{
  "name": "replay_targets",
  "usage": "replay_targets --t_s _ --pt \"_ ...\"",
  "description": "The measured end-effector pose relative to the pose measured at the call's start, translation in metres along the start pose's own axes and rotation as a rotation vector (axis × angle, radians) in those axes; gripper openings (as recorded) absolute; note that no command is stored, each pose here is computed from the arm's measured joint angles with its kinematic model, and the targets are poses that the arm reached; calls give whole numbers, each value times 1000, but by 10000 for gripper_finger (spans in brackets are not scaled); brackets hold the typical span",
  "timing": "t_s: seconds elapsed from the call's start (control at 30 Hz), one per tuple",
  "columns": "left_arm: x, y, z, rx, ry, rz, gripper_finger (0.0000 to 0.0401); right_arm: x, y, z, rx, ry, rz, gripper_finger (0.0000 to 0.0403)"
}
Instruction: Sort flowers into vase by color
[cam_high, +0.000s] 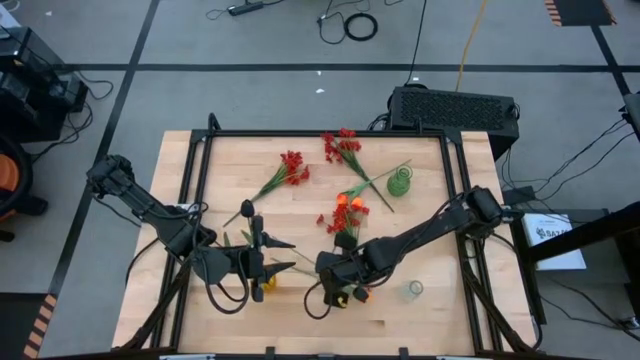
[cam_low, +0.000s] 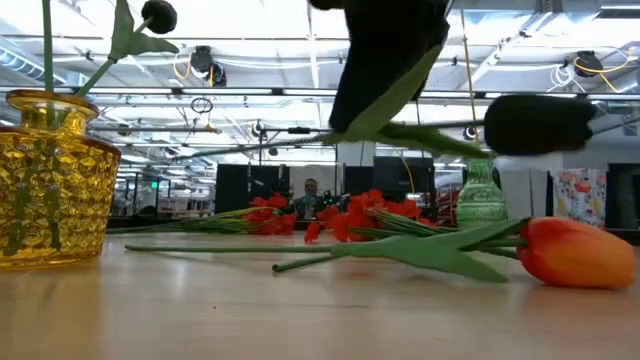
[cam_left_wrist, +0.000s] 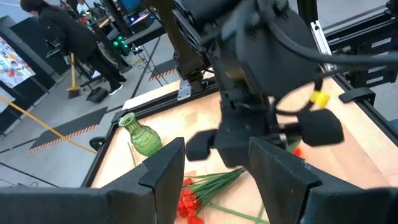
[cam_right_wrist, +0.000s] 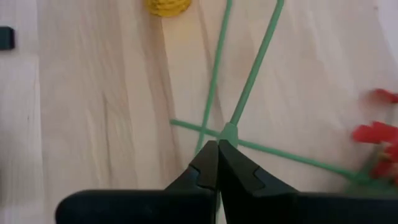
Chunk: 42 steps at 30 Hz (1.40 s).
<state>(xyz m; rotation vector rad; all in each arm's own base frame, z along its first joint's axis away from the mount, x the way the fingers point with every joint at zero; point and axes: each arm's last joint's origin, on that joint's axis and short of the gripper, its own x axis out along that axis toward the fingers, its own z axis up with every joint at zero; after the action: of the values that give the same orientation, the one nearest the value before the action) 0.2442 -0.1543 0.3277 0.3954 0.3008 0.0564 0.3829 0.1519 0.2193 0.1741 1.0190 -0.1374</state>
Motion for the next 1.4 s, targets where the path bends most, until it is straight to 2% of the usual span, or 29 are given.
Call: replay_targets --t_s 0.13,0.3,0.53,0.63,1.0,1.2,1.4 --pt "7 -2 -3 8 19 0 187 -18 -6 -1 -24 26 -22 0" --pt "27 -7 -12 -2 65 -71 190 -42 -7 -2 -35 19 -12 0" --pt "54 -10 -15 -23 149 -119 247 -67 -6 -5 -58 -26 -28 0" --pt "67 -13 -17 -10 203 -138 258 -74 -6 -6 -76 -29 -21 0" --pt "108 -20 -34 -5 385 -200 238 -78 -6 -6 -104 -33 -15 0" --pt "113 -12 -36 3 409 -133 226 -78 -6 -6 -109 -33 -13 0" --pt "111 -11 -42 30 471 -151 208 -78 -5 -4 -118 -46 -2 0"
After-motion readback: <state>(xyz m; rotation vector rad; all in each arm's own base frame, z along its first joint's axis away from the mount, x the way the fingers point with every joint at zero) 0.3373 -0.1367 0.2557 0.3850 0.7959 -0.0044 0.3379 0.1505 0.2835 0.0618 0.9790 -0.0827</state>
